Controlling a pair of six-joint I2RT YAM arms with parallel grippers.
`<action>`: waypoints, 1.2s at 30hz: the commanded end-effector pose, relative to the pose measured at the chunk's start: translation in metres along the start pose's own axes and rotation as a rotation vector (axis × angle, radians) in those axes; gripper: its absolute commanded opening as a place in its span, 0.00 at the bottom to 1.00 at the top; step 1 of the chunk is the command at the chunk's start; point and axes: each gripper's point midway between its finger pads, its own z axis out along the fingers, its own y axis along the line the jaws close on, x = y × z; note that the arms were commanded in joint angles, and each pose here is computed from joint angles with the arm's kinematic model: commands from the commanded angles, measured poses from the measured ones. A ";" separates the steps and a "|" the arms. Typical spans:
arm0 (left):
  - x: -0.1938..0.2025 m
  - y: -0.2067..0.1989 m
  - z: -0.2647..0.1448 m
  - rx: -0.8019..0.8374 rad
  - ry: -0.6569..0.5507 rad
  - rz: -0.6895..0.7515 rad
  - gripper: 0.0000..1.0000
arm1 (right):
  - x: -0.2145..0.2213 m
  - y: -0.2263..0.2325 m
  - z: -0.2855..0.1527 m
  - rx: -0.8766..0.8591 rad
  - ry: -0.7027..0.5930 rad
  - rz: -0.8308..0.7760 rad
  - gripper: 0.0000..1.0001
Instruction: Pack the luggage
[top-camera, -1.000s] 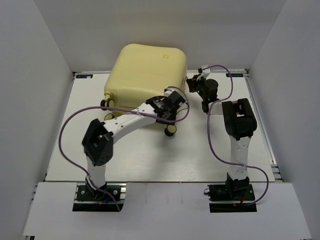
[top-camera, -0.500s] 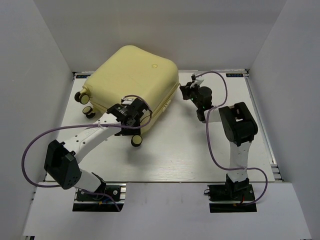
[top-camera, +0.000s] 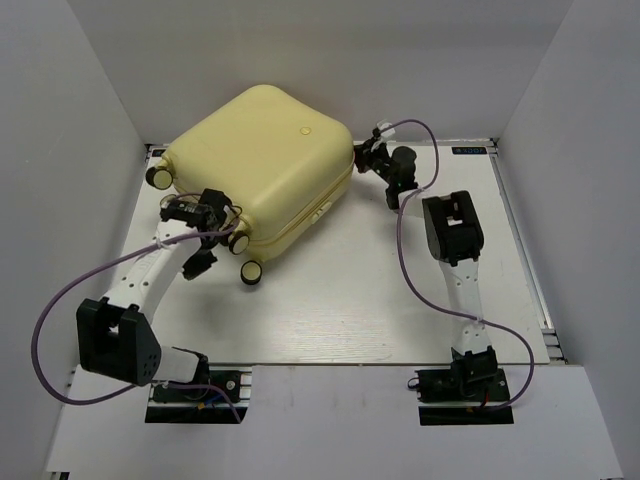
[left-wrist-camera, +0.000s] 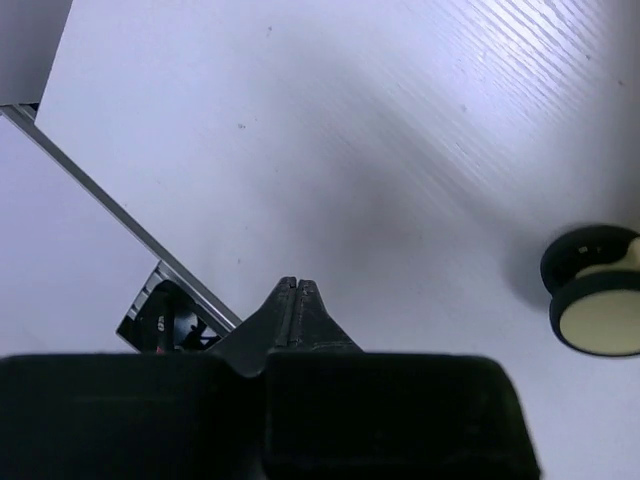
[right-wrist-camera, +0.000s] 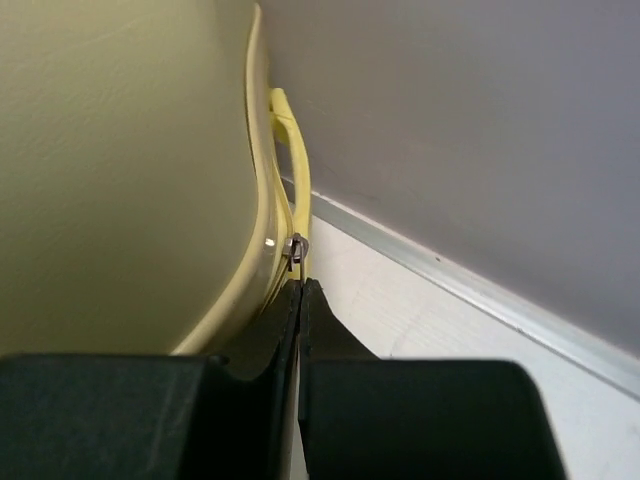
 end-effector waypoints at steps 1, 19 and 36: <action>-0.016 -0.007 0.008 0.022 0.004 -0.022 0.00 | -0.057 -0.002 0.015 -0.156 -0.131 -0.123 0.00; -0.192 -0.087 0.066 0.267 -0.006 -0.229 0.31 | -0.060 0.103 -0.056 -0.557 -0.082 -0.034 0.00; -0.189 -0.272 -0.017 1.063 -0.071 0.343 0.82 | -0.078 0.179 -0.134 -0.676 -0.063 -0.076 0.00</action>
